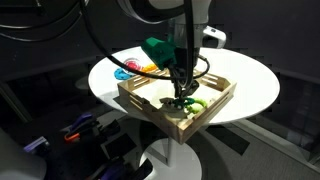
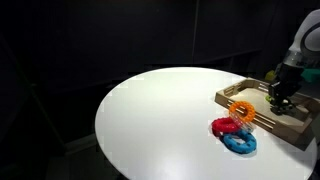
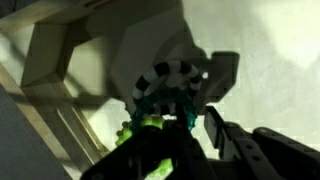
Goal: Remove the dark green ring from the box
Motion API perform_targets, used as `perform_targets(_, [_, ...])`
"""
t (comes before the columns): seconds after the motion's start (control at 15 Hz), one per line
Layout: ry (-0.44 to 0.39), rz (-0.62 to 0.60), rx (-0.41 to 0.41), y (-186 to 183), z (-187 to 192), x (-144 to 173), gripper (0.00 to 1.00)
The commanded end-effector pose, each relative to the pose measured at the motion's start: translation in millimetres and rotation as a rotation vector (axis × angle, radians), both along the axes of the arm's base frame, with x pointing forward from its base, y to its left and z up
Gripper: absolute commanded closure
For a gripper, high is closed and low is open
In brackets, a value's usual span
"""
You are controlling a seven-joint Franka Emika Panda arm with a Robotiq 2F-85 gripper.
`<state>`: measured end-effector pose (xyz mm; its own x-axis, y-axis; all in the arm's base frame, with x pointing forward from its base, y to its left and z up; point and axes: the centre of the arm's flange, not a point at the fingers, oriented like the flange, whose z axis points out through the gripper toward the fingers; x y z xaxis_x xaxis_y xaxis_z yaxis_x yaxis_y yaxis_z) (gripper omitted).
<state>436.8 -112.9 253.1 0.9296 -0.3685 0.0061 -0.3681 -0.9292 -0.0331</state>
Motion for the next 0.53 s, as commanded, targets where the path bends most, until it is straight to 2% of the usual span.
perform_targets(0.0, [-0.019,0.011,0.011,2.4,10.0,-4.8,0.98])
perform_targets(0.07, [-0.020,0.016,0.013,5.0,13.6,-5.9,0.98])
perform_targets(0.13, [-0.022,0.021,0.013,7.5,16.1,-6.4,0.94])
perform_targets(0.47, [-0.040,0.067,0.012,30.7,33.7,-10.3,0.94])
